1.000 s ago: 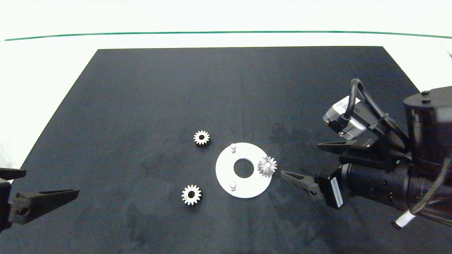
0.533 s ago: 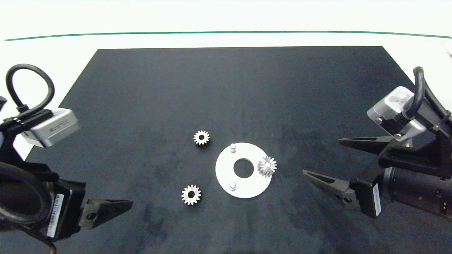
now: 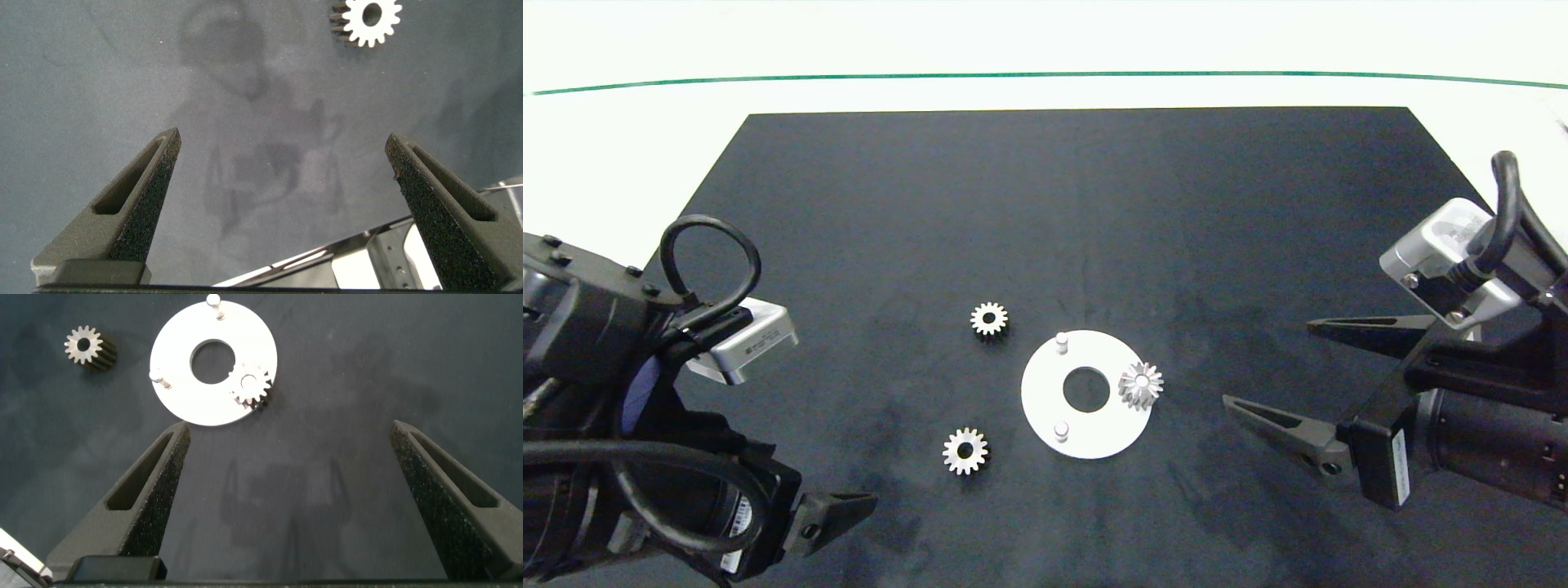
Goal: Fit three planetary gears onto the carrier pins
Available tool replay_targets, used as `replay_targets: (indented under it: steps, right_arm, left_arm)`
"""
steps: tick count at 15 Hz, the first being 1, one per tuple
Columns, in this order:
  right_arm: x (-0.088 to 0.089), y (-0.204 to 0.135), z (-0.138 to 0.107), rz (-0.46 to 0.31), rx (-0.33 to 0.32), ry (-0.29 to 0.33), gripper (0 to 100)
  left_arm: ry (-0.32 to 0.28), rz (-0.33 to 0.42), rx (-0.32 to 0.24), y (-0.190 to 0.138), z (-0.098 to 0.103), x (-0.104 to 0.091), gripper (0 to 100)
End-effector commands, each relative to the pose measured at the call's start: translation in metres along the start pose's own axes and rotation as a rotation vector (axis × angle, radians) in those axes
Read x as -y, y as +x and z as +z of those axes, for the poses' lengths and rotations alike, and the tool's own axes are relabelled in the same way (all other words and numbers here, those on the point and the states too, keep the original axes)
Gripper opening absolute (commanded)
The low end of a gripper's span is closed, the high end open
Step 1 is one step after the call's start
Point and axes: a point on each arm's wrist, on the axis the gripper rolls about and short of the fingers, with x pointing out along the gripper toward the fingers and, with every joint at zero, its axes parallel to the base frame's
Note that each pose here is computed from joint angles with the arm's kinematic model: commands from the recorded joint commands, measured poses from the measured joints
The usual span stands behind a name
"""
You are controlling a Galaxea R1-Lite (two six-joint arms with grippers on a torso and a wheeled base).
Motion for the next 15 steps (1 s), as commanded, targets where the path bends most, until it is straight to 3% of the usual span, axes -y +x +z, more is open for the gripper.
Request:
replay_targets:
  steps: [1, 6, 9, 10, 13, 15]
  right_arm:
    - [-0.003, 0.000, -0.001, 0.011, -0.002, -0.007, 100]
    - [-0.003, -0.006, 0.000, -0.007, 0.014, -0.010, 100]
    - [-0.002, -0.009, 0.001, -0.007, 0.023, -0.021, 100]
    - [-0.002, -0.009, 0.000, -0.006, 0.021, -0.026, 100]
    - [-0.011, -0.016, -0.001, 0.040, 0.036, -0.044, 100]
    - [-0.008, -0.022, 0.000, 0.024, 0.055, -0.039, 100]
  left_arm:
    - [0.061, -0.026, 0.000, 0.010, -0.007, 0.014, 100]
    - [0.128, -0.081, 0.042, 0.020, -0.008, 0.036, 100]
    - [0.152, -0.089, 0.028, 0.025, -0.009, 0.041, 100]
    - [0.182, -0.083, 0.016, 0.030, -0.007, 0.043, 100]
    - [0.351, -0.071, 0.010, 0.037, -0.002, 0.045, 100]
    - [0.374, -0.076, 0.039, 0.036, 0.009, 0.049, 100]
